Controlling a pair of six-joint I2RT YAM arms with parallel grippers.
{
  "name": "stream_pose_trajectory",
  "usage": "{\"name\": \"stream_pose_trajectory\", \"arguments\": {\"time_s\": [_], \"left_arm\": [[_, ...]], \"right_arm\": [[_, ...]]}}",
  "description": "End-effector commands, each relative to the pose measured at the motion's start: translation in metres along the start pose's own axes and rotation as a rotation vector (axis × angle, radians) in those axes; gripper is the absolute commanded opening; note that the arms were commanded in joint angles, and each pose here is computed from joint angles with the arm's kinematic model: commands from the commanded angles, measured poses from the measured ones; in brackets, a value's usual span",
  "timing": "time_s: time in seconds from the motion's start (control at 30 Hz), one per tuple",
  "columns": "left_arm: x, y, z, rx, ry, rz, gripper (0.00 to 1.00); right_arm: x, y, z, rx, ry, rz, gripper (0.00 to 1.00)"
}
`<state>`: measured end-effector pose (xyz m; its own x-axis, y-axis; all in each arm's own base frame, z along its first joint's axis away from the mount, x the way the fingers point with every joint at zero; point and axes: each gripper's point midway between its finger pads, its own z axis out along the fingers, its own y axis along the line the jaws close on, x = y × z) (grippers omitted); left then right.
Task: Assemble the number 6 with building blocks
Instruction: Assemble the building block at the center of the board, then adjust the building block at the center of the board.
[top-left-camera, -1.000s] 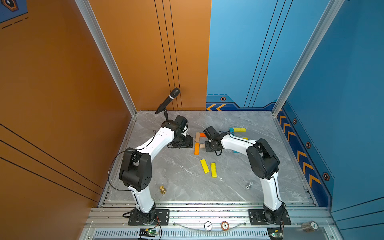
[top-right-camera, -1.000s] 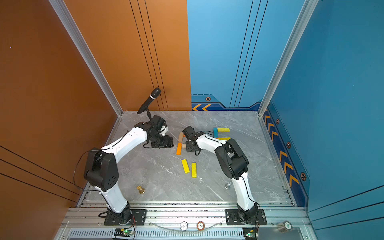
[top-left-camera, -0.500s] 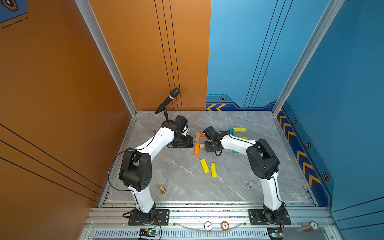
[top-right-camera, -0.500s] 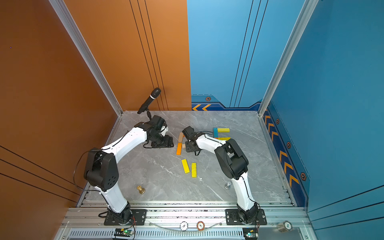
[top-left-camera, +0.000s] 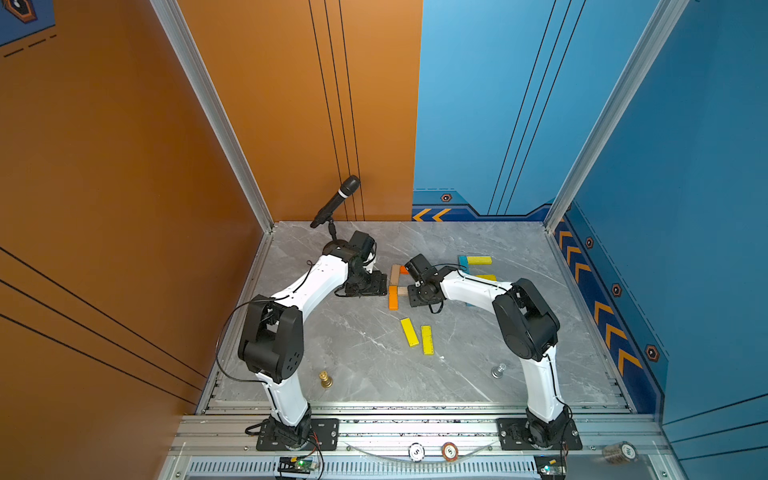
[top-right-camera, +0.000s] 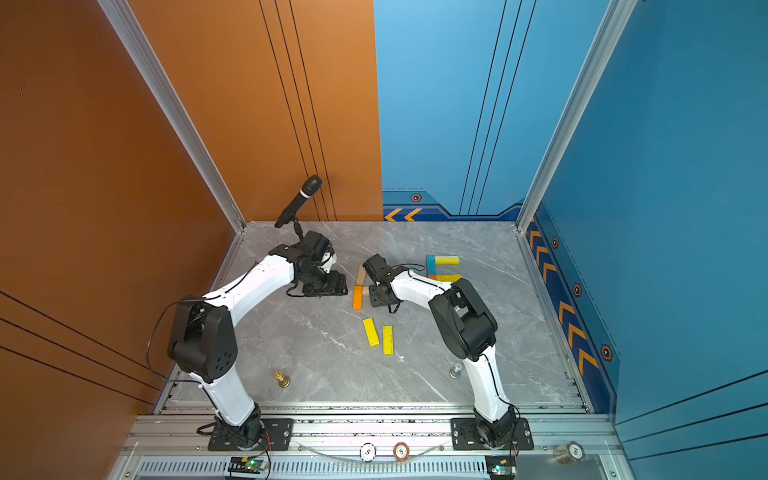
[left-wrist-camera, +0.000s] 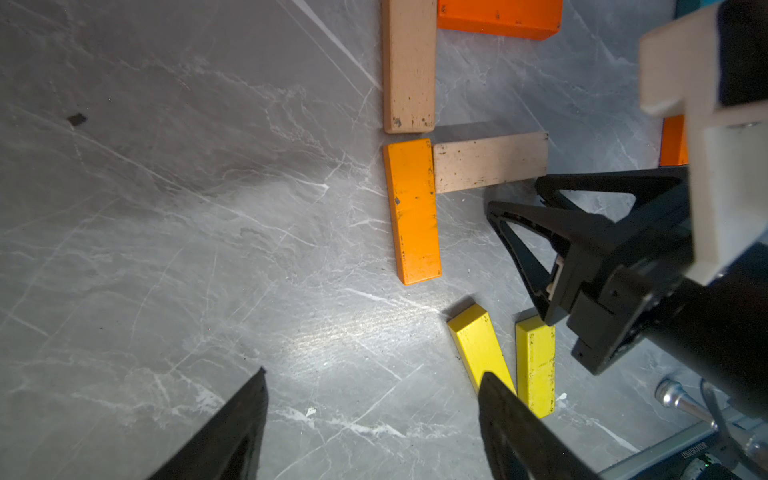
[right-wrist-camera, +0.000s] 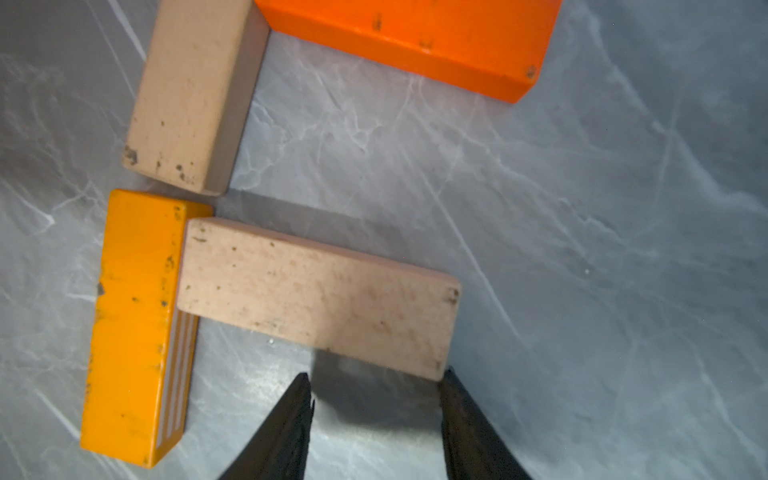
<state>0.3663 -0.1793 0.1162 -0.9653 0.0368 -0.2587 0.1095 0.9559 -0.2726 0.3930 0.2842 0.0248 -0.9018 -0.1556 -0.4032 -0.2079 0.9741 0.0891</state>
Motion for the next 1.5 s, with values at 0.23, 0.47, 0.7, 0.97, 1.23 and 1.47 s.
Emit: {"name": "stream_pose_trajectory", "arguments": {"time_s": [0.23,0.47,0.7,0.97,1.23,1.47], "left_arm": [[0.006,0.006,0.011,-0.025,0.029,0.0,0.72],[0.028,-0.002,0.024,-0.117,0.064,0.119,0.67],[0.05,-0.02,0.047,-0.177,0.13,0.192,0.69],[0.05,-0.026,0.067,-0.239,0.156,0.185,0.69],[0.046,-0.027,0.078,-0.258,0.165,0.177,0.69],[0.042,-0.027,0.086,-0.262,0.172,0.172,0.69]], "right_arm": [[0.007,0.0,-0.03,-0.093,-0.063,-0.05,0.5],[-0.014,-0.007,-0.049,-0.159,-0.181,-0.014,0.5],[-0.018,-0.029,-0.054,-0.172,-0.22,0.04,0.5],[-0.01,-0.037,-0.054,-0.189,-0.22,0.067,0.51],[-0.006,-0.038,-0.05,-0.201,-0.211,0.074,0.51],[-0.006,-0.038,-0.048,-0.203,-0.204,0.075,0.51]]}}
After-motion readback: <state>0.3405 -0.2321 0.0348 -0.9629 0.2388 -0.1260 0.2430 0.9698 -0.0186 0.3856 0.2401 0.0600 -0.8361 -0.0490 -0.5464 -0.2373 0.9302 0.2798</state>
